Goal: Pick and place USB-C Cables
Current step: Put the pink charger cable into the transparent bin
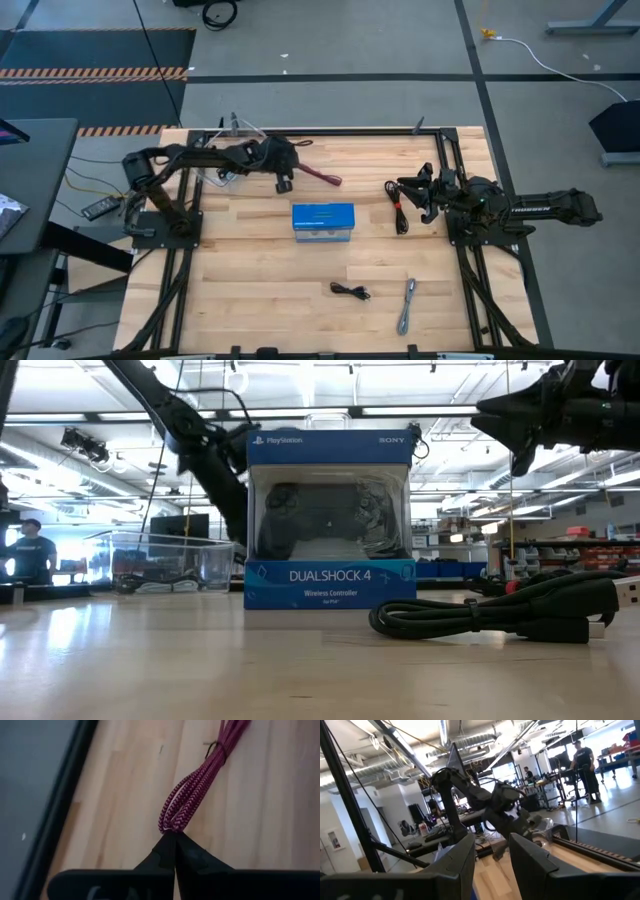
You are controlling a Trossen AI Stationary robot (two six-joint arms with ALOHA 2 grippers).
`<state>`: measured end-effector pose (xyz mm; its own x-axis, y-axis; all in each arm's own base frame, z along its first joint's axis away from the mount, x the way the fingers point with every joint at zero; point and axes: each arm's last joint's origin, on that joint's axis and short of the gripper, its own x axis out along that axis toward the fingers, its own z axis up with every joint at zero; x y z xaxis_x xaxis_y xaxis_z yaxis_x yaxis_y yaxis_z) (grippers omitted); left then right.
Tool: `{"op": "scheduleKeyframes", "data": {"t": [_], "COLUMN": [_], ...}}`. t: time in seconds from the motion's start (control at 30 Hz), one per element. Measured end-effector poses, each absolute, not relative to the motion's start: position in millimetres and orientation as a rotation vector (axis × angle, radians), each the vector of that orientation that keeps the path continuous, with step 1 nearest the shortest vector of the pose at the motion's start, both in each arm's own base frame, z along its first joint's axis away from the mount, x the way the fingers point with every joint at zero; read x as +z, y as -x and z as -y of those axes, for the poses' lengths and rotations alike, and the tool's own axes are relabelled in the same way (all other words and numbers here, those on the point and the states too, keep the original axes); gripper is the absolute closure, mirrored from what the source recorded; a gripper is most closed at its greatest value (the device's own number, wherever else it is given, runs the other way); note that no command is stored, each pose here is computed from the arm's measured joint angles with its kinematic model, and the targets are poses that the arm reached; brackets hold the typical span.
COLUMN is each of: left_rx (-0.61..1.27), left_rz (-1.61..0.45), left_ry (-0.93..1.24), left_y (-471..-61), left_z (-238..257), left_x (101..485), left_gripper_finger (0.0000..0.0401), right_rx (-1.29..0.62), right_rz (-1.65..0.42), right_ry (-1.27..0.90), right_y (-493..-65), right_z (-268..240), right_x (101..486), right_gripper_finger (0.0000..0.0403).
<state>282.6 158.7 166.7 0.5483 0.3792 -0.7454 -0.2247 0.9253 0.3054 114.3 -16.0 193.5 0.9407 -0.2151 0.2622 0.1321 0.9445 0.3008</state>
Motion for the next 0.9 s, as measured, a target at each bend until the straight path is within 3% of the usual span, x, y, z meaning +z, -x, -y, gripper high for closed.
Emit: {"op": "scheduleKeyframes", "data": {"t": [0.6,0.9], "left_rx": [0.598,0.637], "left_rz": [-0.762,-0.683], "left_ry": [-0.203,-0.140], "left_y": [-221.1,-194.8], "left_z": [-132.2,-117.2], "left_x": [269.3,294.1], "left_gripper_finger": [0.0401,0.0399], "right_rx": [-0.182,-0.183], "right_rz": [0.355,0.369], "right_ry": [-0.230,-0.220], "right_y": [-112.5,-112.0], "right_z": [15.9,16.0], "right_x": [199.4,200.7], "right_gripper_finger": [0.0276,0.0276]}}
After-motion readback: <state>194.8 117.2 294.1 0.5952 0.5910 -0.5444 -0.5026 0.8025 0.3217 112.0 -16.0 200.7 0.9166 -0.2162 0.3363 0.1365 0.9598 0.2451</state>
